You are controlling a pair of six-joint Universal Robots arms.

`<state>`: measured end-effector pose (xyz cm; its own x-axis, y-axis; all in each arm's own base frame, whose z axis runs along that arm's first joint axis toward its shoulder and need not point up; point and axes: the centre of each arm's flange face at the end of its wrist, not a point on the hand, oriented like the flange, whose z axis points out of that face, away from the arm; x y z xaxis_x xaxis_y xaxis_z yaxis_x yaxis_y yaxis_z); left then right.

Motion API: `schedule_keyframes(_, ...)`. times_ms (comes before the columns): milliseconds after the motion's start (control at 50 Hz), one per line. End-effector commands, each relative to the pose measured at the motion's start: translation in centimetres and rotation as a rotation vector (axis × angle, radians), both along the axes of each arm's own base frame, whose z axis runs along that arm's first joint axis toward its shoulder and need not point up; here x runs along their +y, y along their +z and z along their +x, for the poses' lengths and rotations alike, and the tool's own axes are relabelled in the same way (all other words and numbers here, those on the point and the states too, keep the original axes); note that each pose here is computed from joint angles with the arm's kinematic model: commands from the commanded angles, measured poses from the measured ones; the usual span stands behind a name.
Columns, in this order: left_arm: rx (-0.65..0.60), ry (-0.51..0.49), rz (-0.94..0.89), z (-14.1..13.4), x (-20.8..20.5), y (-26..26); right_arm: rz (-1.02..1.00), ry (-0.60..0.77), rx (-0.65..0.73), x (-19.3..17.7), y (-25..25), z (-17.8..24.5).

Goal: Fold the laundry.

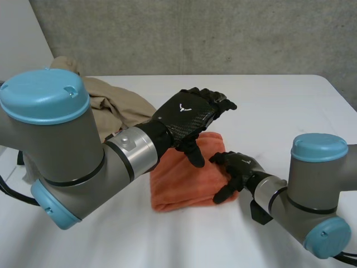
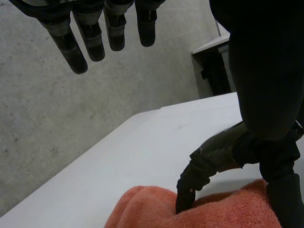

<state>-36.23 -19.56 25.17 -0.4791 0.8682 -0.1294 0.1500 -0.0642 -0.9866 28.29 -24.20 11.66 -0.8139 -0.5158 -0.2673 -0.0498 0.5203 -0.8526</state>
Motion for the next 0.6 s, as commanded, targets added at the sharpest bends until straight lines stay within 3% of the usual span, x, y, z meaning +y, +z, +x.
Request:
schedule_keyframes(20,0.000,-0.002,0.002,0.0,0.1,0.0,0.000,0.009,0.004,-0.3,-0.6,0.7)
schedule_keyframes(340,0.006,-0.008,-0.005,-0.1,0.1,0.2,-0.115,-0.018,-0.043,-2.7,0.8,1.5)
schedule_keyframes(420,0.014,-0.005,-0.017,-0.2,-0.1,0.5,-0.197,-0.053,-0.087,-5.5,2.4,1.4)
schedule_keyframes(600,0.044,0.004,-0.052,-0.3,-0.4,2.0,-0.338,-0.265,-0.110,-16.5,2.4,-3.0)
